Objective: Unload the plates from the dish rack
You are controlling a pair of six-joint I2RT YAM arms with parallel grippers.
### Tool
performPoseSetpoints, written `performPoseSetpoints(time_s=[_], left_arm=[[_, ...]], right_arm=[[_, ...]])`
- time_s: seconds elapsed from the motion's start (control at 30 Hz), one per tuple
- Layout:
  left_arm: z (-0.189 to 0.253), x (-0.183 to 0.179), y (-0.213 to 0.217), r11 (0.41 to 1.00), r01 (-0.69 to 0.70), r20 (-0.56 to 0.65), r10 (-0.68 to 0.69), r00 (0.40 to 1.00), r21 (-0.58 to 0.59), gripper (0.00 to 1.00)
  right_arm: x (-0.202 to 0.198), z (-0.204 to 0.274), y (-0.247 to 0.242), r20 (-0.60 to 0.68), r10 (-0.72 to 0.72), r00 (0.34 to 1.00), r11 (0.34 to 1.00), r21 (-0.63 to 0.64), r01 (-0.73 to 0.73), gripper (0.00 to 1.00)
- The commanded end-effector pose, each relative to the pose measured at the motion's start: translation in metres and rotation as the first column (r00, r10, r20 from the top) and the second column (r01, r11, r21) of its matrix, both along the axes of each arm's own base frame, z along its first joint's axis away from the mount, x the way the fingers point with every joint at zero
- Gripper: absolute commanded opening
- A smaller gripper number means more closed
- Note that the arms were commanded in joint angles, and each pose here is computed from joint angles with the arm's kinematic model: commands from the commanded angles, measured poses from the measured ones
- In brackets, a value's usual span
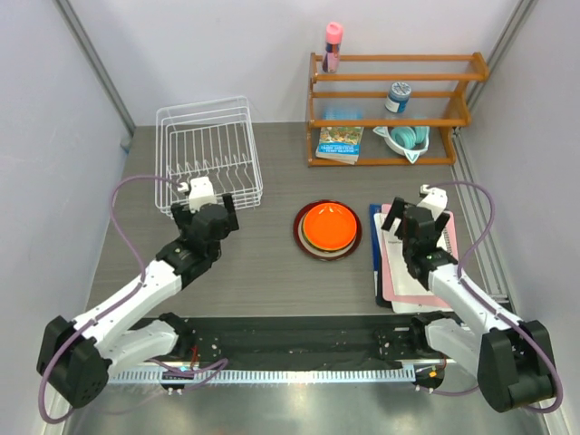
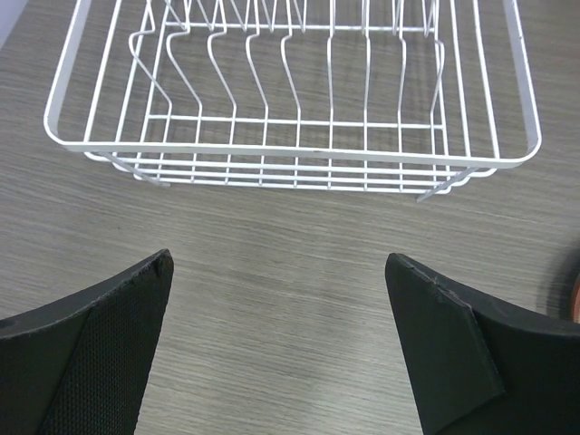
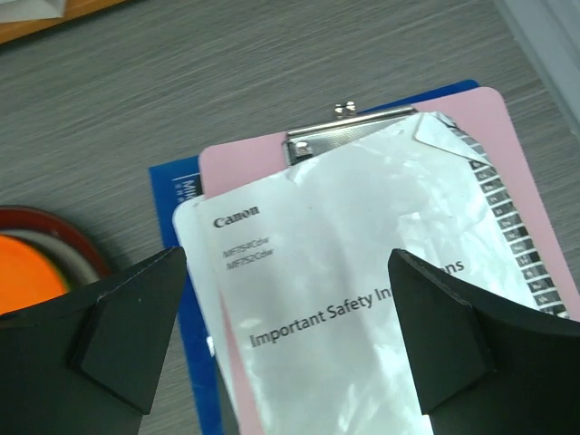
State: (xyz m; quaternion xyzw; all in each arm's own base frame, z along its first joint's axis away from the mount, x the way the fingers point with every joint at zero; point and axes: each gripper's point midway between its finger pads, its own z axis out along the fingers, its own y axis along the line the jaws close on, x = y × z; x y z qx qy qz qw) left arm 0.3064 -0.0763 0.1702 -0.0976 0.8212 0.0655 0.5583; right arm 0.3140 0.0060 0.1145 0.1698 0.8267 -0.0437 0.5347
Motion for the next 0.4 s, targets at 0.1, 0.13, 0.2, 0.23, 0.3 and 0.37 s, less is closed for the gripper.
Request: performPoseSetpoints(time_s=[0.1, 0.13, 0.2, 0.23, 0.3, 0.37], left_arm=[[0.022, -0.005, 0.013, 0.999, -0.028, 0.116, 0.030, 0.993, -0.022, 0.99], [0.024, -0.006, 0.015, 0.999, -0.030, 0.123, 0.032, 0.992, -0.020, 0.99], [0.024, -0.007, 0.017, 0.999, -0.037, 0.124, 0.038, 0.992, -0.011, 1.00], [0.025, -0.008, 0.018, 0.999, -0.041, 0.126, 0.042, 0.991, -0.011, 0.99], [0.026, -0.008, 0.019, 0.999, -0.041, 0.129, 0.043, 0.991, -0.014, 1.00], [0.027, -0.008, 0.016, 1.000, -0.025, 0.129, 0.026, 0.991, -0.013, 0.99]], right_arm=[[0.005, 0.014, -0.037, 0.147, -0.168, 0.975, 0.975, -0.118, 0.186, 1.00], [0.005, 0.016, -0.037, 0.135, -0.165, 0.977, 0.975, -0.129, 0.183, 1.00], [0.003, 0.026, -0.039, 0.158, -0.189, 0.969, 0.972, -0.107, 0.207, 0.99], [0.001, 0.028, -0.041, 0.180, -0.200, 0.963, 0.970, -0.101, 0.221, 1.00], [-0.001, 0.031, -0.044, 0.207, -0.206, 0.956, 0.968, -0.101, 0.230, 1.00], [-0.005, 0.033, -0.048, 0.221, -0.232, 0.947, 0.961, -0.099, 0.259, 1.00]])
